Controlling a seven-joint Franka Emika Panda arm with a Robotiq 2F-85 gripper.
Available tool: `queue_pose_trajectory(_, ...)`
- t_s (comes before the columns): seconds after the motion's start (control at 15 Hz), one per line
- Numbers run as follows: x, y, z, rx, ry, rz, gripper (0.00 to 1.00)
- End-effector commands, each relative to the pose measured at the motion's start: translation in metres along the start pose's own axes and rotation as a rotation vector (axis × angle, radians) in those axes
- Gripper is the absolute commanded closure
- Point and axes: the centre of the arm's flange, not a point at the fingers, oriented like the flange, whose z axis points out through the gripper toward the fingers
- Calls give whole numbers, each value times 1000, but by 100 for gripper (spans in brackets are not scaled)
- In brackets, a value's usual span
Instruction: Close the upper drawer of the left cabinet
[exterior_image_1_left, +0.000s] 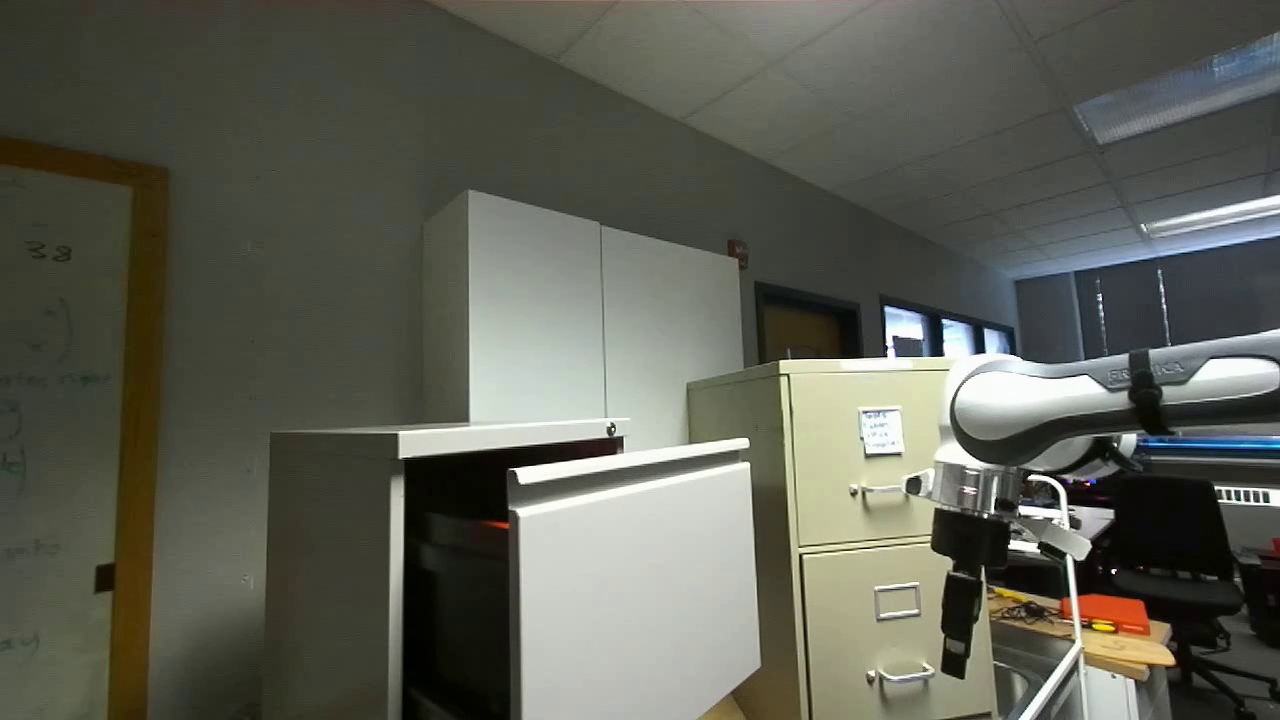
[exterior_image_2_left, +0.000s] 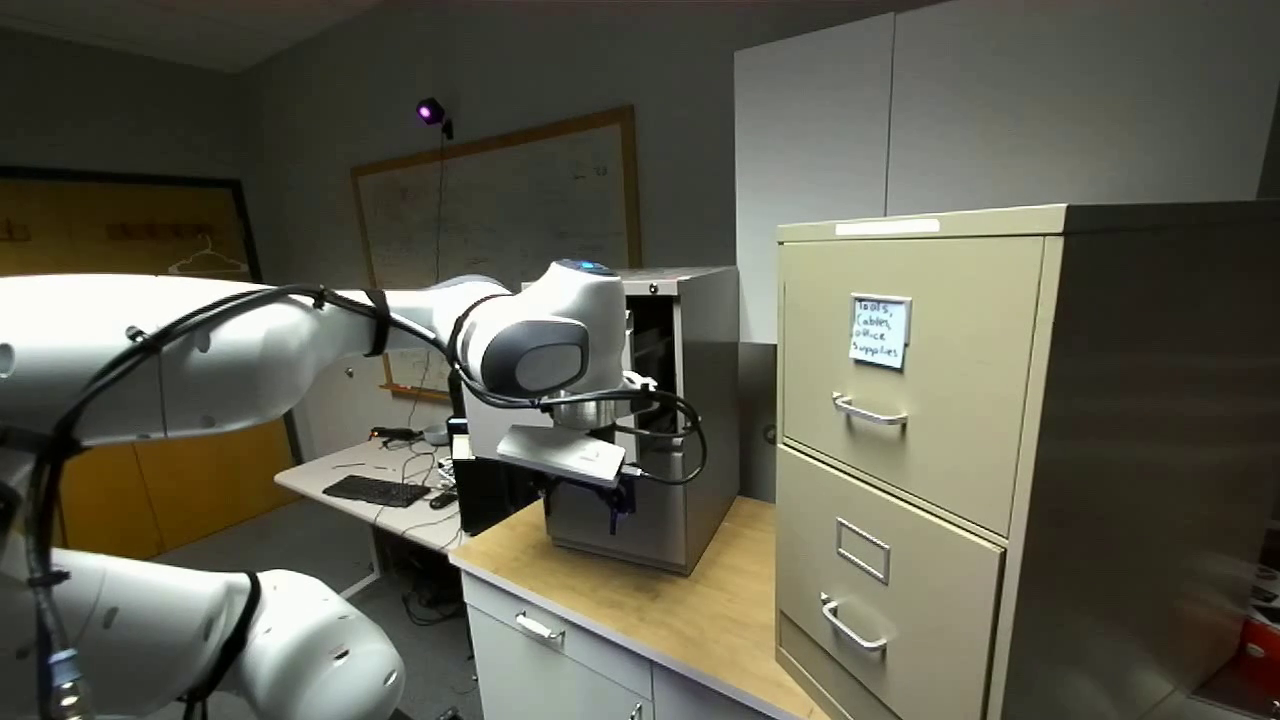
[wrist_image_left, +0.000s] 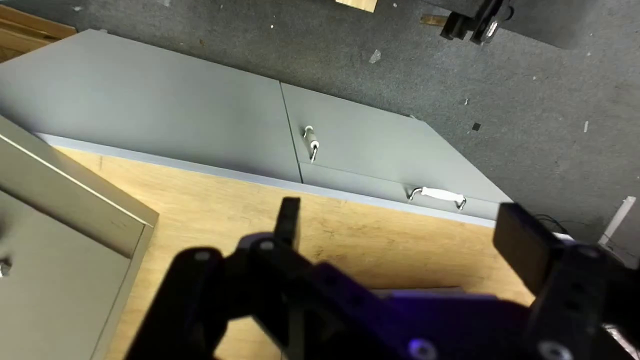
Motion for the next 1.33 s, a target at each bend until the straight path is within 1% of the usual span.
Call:
queue_pose_trajectory(0.0, 5, 0, 1, -31, 58, -6, 0)
queue_pose_trajectory(0.2, 22, -6, -11, -57, 137, -28, 0)
queue_pose_trajectory(0.4, 45, -23, -26, -60, 231, -71, 0)
queue_pose_trajectory(0.53, 61, -42, -36, -62, 270, -87, 0)
queue_pose_trajectory(0.6, 68, -52, -40, -69, 305, -107, 0)
queue_pose_trajectory(0.8, 88, -79, -51, -104, 339, -120, 0)
queue_pose_trajectory(0.87, 94, -86, -54, -114, 356, -123, 25)
queue_pose_trajectory(0.93, 100, -93, -57, -123, 369, -128, 26)
queue_pose_trajectory(1.0, 105, -100, -60, -128, 386, -133, 33)
queue_pose_trajectory(1.2, 120, -119, -65, -150, 442, -164, 58)
queue_pose_trajectory(1.27, 125, -125, -67, -158, 459, -177, 65)
